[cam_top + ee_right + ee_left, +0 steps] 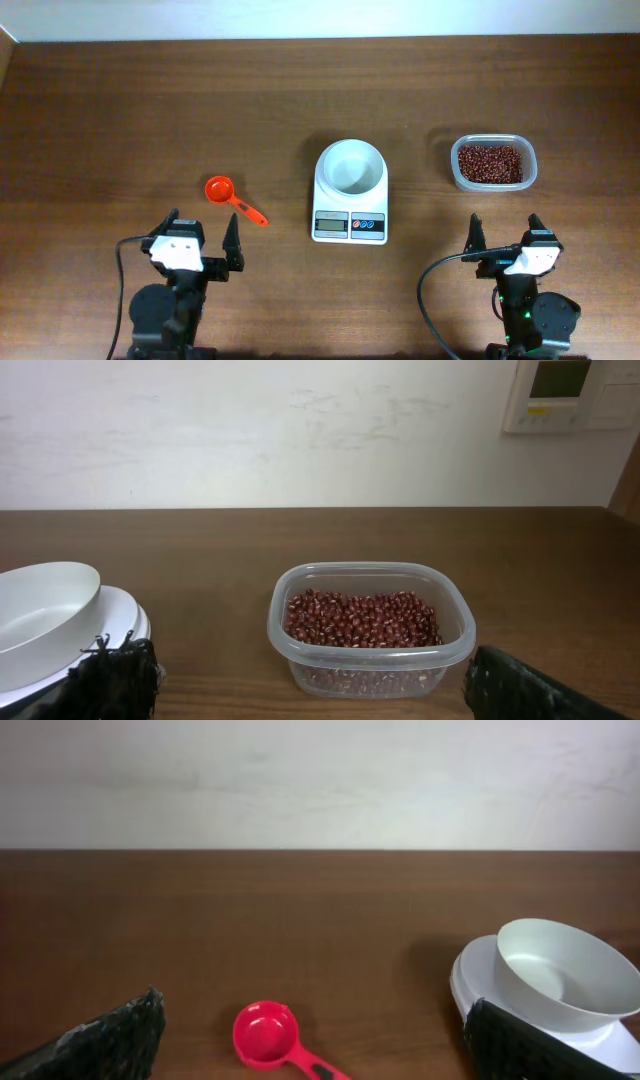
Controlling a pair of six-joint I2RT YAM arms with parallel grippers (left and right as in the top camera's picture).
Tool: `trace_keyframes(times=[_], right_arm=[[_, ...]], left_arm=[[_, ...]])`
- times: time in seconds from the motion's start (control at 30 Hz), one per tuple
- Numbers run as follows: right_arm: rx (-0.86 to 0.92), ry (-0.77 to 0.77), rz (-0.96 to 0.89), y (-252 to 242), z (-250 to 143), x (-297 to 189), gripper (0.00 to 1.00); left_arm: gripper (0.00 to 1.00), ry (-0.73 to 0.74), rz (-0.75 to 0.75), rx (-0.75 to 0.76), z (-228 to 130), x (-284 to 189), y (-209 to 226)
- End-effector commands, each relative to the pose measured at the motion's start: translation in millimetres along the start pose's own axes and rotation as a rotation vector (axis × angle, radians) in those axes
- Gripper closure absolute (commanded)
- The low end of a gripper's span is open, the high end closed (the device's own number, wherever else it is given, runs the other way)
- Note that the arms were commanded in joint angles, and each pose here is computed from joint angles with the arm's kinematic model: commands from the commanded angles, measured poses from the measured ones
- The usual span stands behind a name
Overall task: Scoop and weigh 50g on scale
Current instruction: 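Move the left gripper forward over the orange scoop handle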
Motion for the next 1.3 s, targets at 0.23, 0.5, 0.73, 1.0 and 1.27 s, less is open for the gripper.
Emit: trace_keyframes(times=[0.23, 0.5, 0.73, 1.0, 1.27], right_arm=[[0.001, 0.007, 0.01, 2, -3, 0, 0.01], [0.001, 0.007, 0.01, 2, -3, 0, 0.01], [0.001, 0.007, 0.01, 2, -3, 0, 0.01], [0.001, 0.007, 0.01, 2, -3, 0, 0.01], [0.001, 0.007, 0.01, 2, -3, 0, 0.01]], left_arm=[[0.01, 0.293, 0.086, -0.027, 32, 32, -4], [0.01, 0.371, -0.065, -0.058, 39, 33, -28], [0.01, 0.408, -0.204, -0.084, 35, 30, -46], [0.01, 0.514, 0.139, -0.31, 5, 57, -6], [0.01, 0.497, 0.495, -0.433, -10, 47, 34]])
Point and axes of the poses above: each gripper's point midway between its finger pads, its own x axis out along the fingers, its own y axis along the line the jaws close on, z = x × y, the point moved 4 cm from there along -x, back along the fingers, and after that the axes turned 12 degrees about -x, right-handed, at the moved point
